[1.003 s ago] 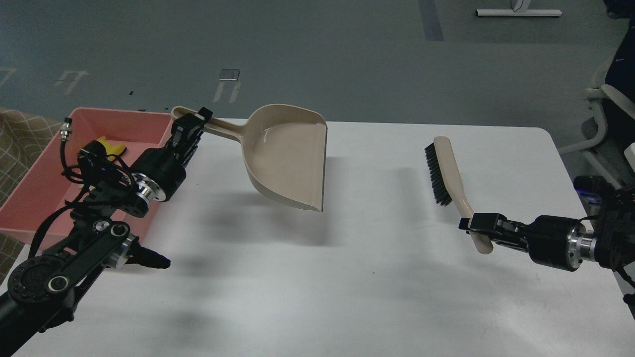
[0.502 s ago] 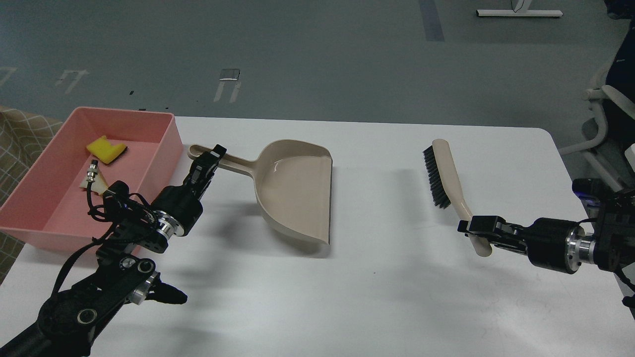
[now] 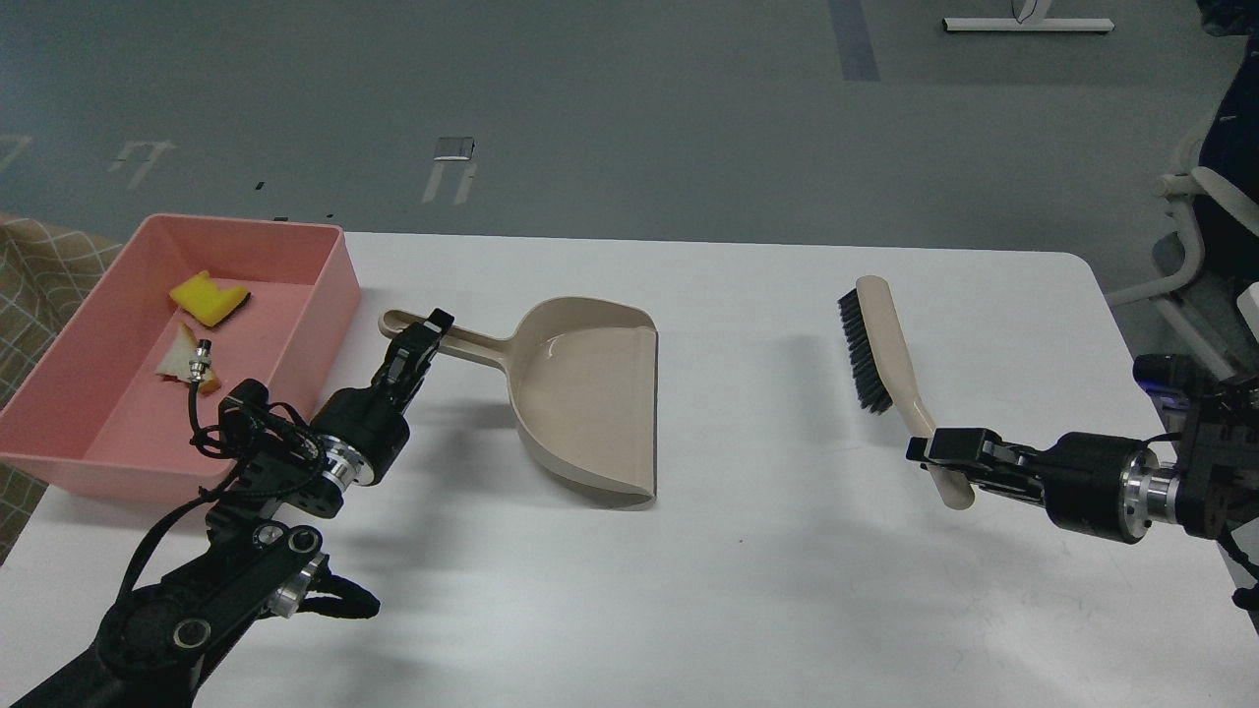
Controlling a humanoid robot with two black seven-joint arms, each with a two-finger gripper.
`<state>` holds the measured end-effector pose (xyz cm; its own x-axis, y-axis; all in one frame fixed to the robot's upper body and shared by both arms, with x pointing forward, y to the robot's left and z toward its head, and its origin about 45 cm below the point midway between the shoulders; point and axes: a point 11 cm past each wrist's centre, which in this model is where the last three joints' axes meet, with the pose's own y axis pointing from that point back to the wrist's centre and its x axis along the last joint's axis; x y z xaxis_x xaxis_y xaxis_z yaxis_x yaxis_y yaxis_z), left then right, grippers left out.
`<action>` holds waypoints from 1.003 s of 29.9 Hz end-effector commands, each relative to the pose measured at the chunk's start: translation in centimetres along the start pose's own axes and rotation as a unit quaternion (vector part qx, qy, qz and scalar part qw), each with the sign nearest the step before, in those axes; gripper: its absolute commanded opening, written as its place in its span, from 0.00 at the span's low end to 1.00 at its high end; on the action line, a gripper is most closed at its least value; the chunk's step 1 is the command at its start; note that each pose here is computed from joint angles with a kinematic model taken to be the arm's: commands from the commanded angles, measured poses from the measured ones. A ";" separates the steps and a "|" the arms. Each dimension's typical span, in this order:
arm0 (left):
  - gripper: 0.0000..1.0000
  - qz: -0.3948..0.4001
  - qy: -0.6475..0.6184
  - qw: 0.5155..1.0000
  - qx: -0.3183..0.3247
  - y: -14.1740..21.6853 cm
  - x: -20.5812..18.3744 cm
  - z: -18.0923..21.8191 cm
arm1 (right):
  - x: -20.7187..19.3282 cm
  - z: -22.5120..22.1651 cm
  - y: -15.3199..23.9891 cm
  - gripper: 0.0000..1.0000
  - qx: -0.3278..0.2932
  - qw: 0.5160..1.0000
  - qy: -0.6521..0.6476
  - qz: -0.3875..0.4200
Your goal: Sweep and dump garbage into bin
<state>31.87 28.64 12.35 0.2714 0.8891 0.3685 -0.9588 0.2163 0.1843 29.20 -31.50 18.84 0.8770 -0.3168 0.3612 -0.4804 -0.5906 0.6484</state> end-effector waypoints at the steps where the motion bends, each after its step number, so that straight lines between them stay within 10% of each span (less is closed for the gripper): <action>1: 0.20 -0.001 0.003 1.000 0.000 0.0 0.0 0.0 | 0.0 -0.1 0.0 0.00 0.001 1.000 0.000 0.000; 7: 0.94 -0.005 0.003 1.000 -0.005 0.1 -0.1 0.0 | 0.0 -0.1 -0.1 0.00 0.002 1.000 0.000 -0.001; 30: 0.97 -0.116 0.028 0.993 -0.002 3.5 -1.8 -2.2 | -2.2 0.9 -0.7 0.02 -0.002 0.999 -0.018 -0.032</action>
<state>28.25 28.50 10.52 0.4764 0.8362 0.2717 -0.8740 0.4166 0.2501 27.91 -31.01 17.20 0.9035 -0.3049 0.3013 -0.4282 -0.6089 0.6678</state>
